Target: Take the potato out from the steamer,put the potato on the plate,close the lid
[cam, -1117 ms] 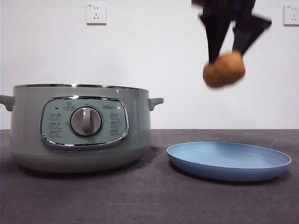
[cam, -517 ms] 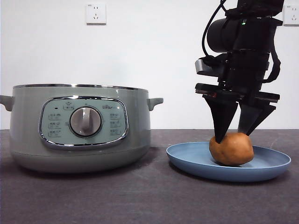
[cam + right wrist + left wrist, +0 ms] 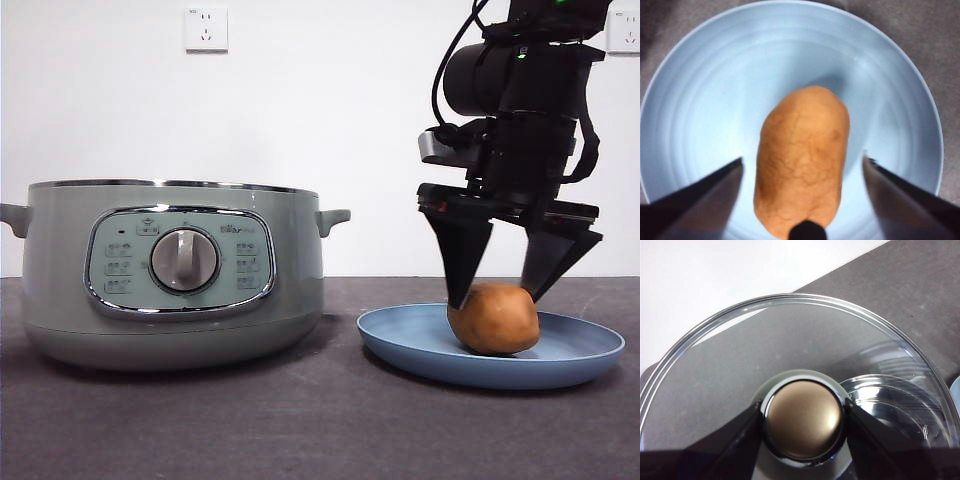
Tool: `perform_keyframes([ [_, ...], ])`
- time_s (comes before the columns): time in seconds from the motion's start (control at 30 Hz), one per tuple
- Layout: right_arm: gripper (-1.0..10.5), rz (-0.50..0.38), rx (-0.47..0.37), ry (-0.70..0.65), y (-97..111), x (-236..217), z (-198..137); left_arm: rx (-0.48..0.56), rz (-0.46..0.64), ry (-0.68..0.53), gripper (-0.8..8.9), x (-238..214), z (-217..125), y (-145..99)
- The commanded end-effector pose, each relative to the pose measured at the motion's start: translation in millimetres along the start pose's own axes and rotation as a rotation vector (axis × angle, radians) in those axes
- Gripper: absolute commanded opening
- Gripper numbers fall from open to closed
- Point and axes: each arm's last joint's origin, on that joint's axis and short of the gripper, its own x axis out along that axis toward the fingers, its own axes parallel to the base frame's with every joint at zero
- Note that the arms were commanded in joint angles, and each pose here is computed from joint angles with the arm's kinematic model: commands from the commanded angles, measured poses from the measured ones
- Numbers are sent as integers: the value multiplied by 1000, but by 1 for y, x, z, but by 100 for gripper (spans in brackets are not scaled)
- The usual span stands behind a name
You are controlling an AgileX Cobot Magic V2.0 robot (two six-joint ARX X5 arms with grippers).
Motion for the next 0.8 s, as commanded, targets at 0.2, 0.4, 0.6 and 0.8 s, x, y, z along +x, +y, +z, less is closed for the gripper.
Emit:
perform_keyframes([
  [0.2,537,0,27,-100,0,-35,0,-7,-113,-17,-8,-5,-1,-2],
  [0.4,537,3,30,-292,3,-98,-13,-1,-210,-33,-8,5,0,-7],
  [0.6,536,-1,25,-484,5,-159,-39,-5,-307,-8,-8,47,-6,-18],
  [0.8,535,-28,59,-539,-2,-186,-60,-7,-354,54,-8,94,-26,-34],
])
